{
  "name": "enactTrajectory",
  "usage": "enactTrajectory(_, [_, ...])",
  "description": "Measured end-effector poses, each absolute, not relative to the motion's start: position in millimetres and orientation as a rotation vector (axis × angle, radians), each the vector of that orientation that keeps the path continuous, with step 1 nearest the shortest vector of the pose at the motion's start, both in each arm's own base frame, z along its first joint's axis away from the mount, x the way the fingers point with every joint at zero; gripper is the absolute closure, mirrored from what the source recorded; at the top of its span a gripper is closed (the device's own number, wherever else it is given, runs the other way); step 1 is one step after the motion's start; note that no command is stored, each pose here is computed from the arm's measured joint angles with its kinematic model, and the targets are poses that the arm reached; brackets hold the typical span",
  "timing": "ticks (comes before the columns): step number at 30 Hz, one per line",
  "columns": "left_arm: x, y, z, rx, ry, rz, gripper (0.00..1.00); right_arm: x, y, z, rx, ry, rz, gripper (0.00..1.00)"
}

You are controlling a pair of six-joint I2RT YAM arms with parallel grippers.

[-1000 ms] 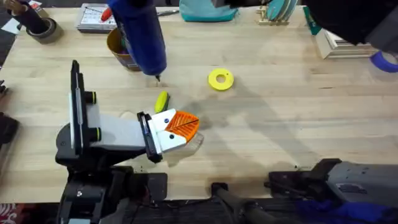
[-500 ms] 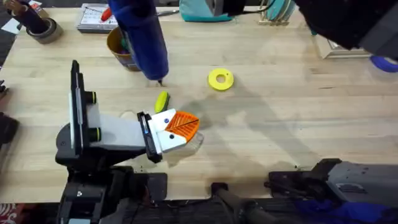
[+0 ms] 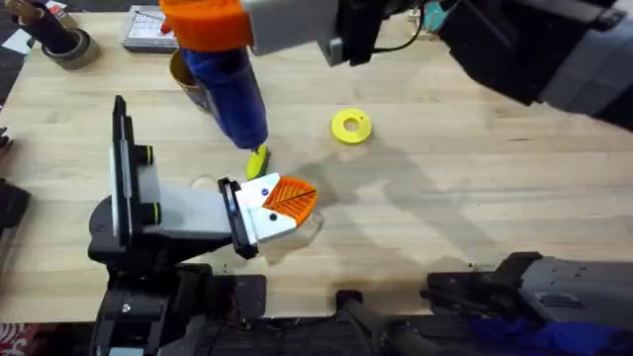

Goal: Pick up the gripper from the table and insert it into the empty holder that is missing its gripper. Then pick up a screw, insert it into the mounting hole, and use the screwdriver to tighten it. Finally, clean up the table by picking up the vegetable and placing it into the bucket.

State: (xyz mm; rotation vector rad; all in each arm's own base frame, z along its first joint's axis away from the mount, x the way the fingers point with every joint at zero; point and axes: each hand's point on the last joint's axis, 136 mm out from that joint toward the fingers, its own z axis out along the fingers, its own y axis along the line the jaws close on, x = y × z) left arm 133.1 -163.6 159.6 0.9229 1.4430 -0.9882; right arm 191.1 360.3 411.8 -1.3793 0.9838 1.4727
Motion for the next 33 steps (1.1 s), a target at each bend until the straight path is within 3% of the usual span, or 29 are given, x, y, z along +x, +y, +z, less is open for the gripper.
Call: enactTrajectory(33, [133,-164,160,0.923,1.443,-0.988,0.985,165,361,393,-1.455,0.876,1.507,0.976])
